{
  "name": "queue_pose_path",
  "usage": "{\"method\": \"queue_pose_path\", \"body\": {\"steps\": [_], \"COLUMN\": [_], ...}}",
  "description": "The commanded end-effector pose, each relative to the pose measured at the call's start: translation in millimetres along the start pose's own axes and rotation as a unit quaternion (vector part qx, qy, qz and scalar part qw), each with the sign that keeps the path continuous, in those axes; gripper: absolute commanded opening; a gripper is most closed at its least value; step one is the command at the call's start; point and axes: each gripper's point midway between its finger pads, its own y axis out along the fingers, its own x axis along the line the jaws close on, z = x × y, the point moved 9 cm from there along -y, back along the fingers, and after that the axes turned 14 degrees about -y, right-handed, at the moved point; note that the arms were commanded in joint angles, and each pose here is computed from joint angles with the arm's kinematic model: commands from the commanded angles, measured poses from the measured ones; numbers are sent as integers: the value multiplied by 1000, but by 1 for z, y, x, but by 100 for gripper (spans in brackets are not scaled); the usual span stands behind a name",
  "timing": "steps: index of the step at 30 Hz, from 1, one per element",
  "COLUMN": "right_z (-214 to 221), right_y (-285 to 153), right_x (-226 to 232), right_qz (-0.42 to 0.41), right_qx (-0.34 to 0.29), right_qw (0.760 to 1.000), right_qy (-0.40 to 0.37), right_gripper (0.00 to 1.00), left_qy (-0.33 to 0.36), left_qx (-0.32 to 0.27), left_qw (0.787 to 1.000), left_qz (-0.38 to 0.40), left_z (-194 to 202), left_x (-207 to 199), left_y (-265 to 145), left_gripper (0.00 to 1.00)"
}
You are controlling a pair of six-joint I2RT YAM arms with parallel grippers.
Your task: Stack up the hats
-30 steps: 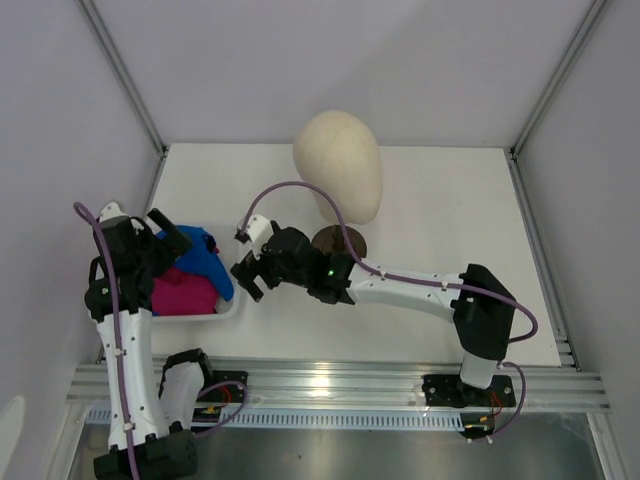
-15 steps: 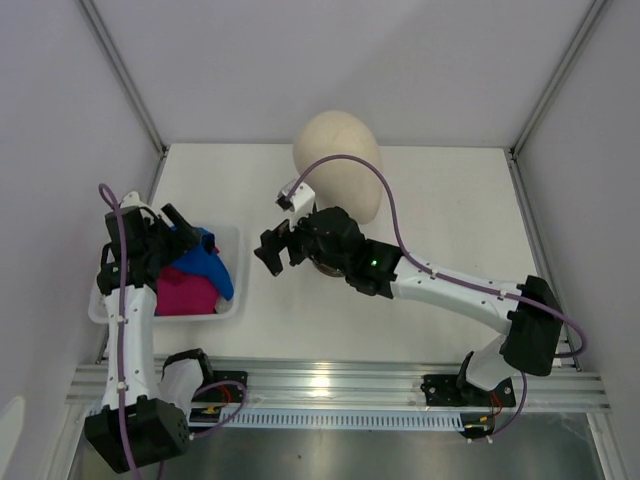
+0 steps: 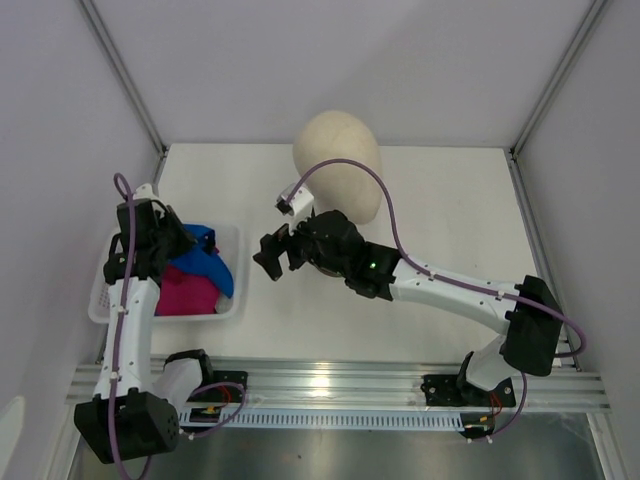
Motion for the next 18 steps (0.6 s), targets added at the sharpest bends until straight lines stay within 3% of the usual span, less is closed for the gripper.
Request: {"method": "queue_pose_path", "body": {"steps": [1,7,18], "right_z": [-8,-5,-12], "right_y": [5,21,48], "right_x": [6,37,54], "right_qz": [-25,-136,-110], "right_qx": [-27,-60,-82], "right_qw": [999,989,987], "right_qy": [10,-13,-82], "right_gripper": [100,99,99], "left_qy": [5,-30,-151], "left_qx": [-61,-113,-140], "left_qw": [998,992,978], "left_qz": [21,43,32], "left_z": [-25,-40,-35], "left_x": [-20,-43,-50], "left_y": [-28,-84,-117], "left_gripper": [1,1,1]}}
